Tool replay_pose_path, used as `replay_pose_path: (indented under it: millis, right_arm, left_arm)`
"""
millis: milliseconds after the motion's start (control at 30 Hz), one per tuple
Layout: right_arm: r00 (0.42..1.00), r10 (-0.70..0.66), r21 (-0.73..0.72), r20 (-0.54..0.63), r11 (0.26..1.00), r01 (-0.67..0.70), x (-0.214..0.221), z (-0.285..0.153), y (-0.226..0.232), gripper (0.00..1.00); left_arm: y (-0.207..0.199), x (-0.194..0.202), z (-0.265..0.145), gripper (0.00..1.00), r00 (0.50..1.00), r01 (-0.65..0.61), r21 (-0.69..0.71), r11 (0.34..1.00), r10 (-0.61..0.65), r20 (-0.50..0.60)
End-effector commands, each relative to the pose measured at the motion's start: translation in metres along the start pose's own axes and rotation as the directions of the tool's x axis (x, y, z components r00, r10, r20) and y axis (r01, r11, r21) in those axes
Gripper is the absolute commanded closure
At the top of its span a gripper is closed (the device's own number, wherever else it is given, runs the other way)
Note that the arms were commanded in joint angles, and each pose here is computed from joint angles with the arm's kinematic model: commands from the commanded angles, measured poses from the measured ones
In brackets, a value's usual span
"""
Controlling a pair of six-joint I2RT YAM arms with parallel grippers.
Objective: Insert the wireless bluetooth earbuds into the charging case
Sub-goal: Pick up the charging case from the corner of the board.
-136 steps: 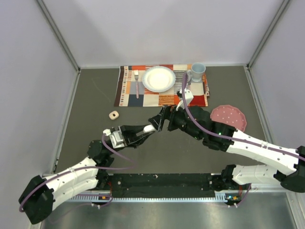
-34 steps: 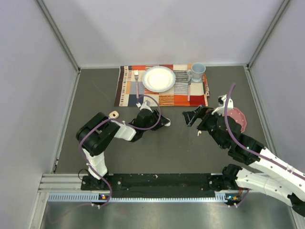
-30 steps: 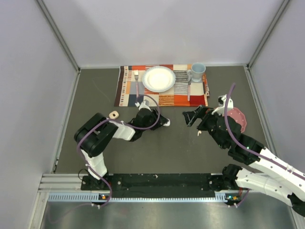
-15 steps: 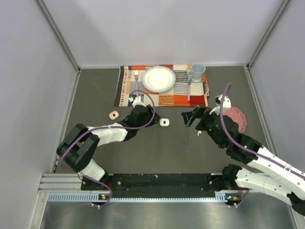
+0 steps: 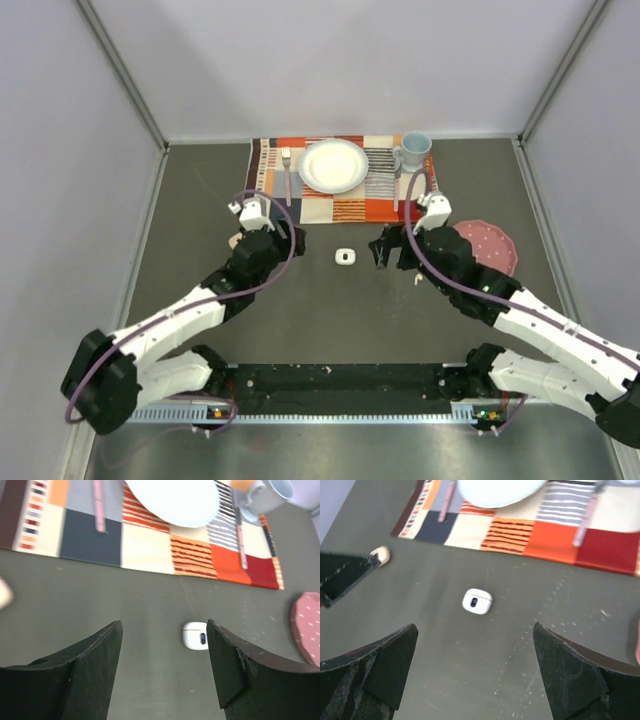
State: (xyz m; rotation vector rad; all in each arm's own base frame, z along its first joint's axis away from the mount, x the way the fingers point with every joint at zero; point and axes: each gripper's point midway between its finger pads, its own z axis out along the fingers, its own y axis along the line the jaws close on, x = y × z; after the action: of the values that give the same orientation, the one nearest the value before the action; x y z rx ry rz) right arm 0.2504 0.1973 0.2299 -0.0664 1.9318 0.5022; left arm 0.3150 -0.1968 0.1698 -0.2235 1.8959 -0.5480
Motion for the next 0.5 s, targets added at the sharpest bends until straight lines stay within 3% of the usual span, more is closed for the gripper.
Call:
replay_pose_path:
  millis: [0, 233, 267, 333, 400, 467]
  right_arm:
    - [0.981, -0.173, -0.243, 0.084, 0.952, 0.188, -0.011, 0.010, 0.044, 0.01]
    - [0.906, -0.368, -0.372, 0.208, 0.827, 0.421, 0.004, 0.035, 0.070, 0.01]
    - [0.857, -0.454, -0.411, 0.244, 0.752, 0.515, 0.007, 0.037, 0.080, 0.01]
    - [0.812, -0.546, -0.433, 0.206, 0.693, 0.576, 0.027, 0.056, 0.082, 0.01]
    - [0.791, -0.569, -0.420, 0.224, 0.676, 0.605, 0.017, 0.068, 0.089, 0.01]
    - [0.743, -0.618, -0.434, 0.258, 0.613, 0.660, 0.021, 0.085, 0.099, 0.01]
  left_arm:
    - [0.041, -0.021, -0.018, 0.26, 0.990, -0.105, -0.133, 0.986, 0.116, 0.078]
    - [0.095, -0.028, -0.032, 0.25, 0.993, -0.075, -0.230, 0.970, 0.093, 0.067]
    - [0.109, -0.026, -0.032, 0.25, 0.995, -0.058, -0.247, 0.967, 0.075, 0.059]
    - [0.126, -0.032, -0.036, 0.25, 0.996, -0.030, -0.278, 0.960, 0.053, 0.078]
    - [0.134, -0.029, -0.038, 0.25, 0.997, -0.018, -0.280, 0.960, 0.040, 0.071]
    - [0.148, -0.030, -0.041, 0.25, 0.997, 0.005, -0.305, 0.952, 0.020, 0.078]
